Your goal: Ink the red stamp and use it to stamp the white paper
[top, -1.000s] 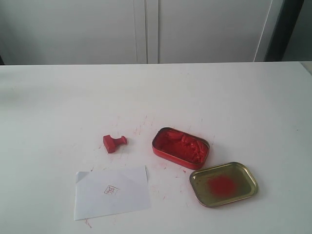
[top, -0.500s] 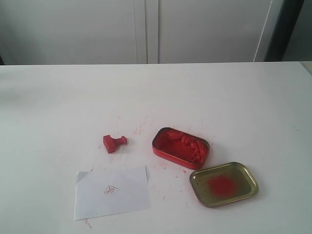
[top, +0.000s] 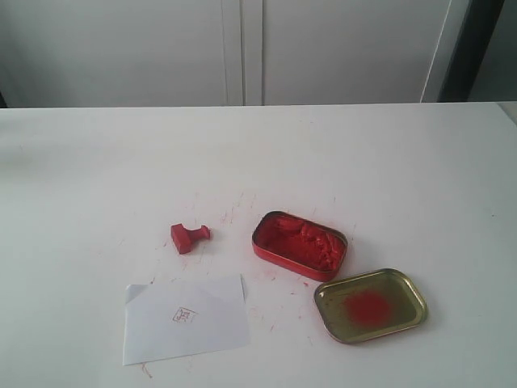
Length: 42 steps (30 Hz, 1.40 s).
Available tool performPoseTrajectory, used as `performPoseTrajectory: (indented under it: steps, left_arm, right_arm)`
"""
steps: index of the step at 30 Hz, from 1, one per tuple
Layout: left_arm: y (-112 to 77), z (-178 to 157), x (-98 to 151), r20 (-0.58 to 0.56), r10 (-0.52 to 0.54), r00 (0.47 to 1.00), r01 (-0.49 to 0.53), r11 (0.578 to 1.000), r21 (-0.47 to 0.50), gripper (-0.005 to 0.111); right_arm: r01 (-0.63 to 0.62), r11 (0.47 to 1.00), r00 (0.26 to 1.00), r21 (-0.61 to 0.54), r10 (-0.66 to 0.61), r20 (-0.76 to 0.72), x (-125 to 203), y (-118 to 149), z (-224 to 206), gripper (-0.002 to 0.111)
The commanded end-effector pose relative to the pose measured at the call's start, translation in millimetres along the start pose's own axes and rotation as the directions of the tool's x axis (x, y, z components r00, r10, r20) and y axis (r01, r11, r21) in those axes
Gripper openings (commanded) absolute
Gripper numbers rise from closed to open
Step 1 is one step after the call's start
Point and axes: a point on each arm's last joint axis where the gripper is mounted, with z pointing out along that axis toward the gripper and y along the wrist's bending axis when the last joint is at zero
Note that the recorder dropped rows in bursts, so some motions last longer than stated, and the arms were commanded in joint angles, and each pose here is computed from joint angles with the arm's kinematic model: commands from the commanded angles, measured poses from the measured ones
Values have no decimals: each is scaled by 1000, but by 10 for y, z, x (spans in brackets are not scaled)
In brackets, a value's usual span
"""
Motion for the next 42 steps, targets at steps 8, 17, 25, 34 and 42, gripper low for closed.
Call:
performPoseTrajectory:
  steps: [8, 17, 25, 34, 42]
  left_arm:
    - [0, 11, 32, -12, -3, 1000, 3, 1000, -3, 0]
    - [0, 11, 32, -12, -3, 1000, 3, 1000, -3, 0]
    - [0, 11, 32, -12, -3, 1000, 3, 1000, -3, 0]
    - [0, 11, 32, -12, -3, 1000, 3, 1000, -3, 0]
    - [0, 11, 32, -12, -3, 1000, 3, 1000, -3, 0]
  right_arm:
    - [0, 1000, 998, 8, 0, 60, 53, -5, -81, 0]
    - [0, 1000, 983, 5, -1, 181, 260, -9, -110, 0]
    - [0, 1000, 989, 6, -1, 151, 471, -15, 88, 0]
    - [7, 1000, 993, -13, -5, 120, 693, -13, 257, 0]
    - [7, 1000, 998, -12, -6, 63, 950, -19, 404, 0]
